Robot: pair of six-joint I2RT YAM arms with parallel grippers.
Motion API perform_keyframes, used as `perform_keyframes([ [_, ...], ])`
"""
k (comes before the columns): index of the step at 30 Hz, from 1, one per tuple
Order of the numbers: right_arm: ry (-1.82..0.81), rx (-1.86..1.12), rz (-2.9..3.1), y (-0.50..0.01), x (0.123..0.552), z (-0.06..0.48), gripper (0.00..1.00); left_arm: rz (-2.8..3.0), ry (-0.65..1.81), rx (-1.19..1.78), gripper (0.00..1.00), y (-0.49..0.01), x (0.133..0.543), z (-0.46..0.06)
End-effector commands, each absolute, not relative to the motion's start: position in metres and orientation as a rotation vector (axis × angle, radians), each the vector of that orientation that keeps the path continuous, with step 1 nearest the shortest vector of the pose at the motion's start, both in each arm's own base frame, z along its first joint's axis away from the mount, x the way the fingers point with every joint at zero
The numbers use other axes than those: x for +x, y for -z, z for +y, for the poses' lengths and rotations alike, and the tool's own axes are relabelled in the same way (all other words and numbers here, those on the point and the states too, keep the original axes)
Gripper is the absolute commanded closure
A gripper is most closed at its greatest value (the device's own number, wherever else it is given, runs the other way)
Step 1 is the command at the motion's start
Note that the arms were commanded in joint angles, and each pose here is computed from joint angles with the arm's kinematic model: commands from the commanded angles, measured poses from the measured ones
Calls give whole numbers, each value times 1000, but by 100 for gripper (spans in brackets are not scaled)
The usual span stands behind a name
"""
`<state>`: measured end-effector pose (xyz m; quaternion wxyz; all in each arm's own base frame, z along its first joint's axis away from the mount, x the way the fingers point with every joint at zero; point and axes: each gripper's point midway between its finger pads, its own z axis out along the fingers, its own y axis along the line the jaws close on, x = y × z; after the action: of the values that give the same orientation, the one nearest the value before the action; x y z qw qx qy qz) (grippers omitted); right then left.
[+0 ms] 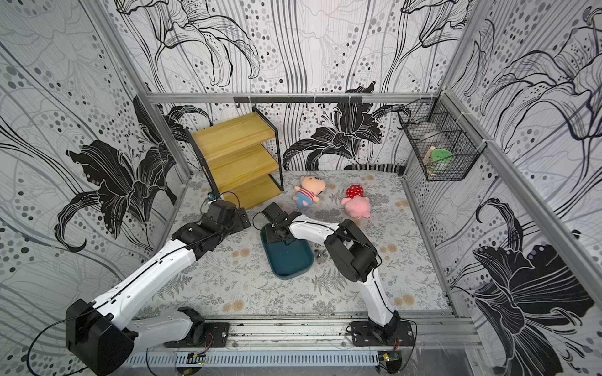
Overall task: Take out the wing nut from the storage box
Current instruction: Pick up the wing nut from the storage box.
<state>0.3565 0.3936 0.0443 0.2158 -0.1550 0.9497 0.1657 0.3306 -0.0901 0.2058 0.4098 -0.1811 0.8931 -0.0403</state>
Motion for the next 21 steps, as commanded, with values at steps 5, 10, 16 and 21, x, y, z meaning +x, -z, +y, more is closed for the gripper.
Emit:
perform_keyframes([
  [5,-348,-416,2695,-17,354,384,81,2219,109,-469,5,-212,329,-88],
  [10,-335,-406,2684,-18,355,382,82,2217,111,-469,5,-213,330,-89],
  [16,-344,-405,2645,-35,360,383,88,2219,109,-463,5,-214,332,-90],
  [21,-344,-411,2608,-54,364,384,91,2215,112,-461,5,-217,334,-91],
])
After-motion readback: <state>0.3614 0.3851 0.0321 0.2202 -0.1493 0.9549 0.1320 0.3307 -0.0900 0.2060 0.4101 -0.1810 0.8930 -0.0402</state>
